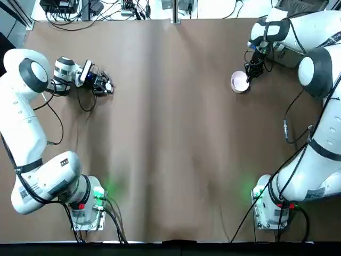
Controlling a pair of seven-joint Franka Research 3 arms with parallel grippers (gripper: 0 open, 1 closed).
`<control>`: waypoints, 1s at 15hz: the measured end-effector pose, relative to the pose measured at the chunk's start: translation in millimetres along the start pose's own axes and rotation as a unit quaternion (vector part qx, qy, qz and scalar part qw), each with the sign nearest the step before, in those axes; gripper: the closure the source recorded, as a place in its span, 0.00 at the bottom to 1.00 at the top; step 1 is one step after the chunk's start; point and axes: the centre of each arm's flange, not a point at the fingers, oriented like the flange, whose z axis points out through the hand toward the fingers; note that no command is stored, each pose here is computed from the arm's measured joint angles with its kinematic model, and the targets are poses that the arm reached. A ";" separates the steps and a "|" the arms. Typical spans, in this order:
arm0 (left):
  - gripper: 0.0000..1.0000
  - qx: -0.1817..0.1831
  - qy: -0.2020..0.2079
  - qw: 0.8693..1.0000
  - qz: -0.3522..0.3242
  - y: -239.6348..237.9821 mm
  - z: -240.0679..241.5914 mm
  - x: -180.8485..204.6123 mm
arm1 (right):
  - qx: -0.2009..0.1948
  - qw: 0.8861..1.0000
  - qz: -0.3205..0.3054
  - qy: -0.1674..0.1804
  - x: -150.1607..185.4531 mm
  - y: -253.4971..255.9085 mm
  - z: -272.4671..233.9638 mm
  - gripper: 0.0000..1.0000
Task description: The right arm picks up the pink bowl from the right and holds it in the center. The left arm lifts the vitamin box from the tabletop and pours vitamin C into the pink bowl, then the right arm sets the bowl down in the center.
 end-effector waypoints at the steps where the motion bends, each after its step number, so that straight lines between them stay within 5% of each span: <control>1: 0.64 0.000 0.000 1.000 0.001 -0.5 0.1 0.3 | 0.000 1.000 0.000 -0.001 -0.3 0.3 1.4 0.86; 7: 0.64 -0.014 0.014 0.999 0.047 -38.0 21.0 39.3 | 0.000 1.000 0.001 -0.004 -1.0 0.8 3.8 0.93; 15: 0.64 -0.049 0.031 0.996 0.071 -110.0 66.3 151.9 | 0.005 0.999 0.017 -0.027 0.0 -7.8 -15.3 0.98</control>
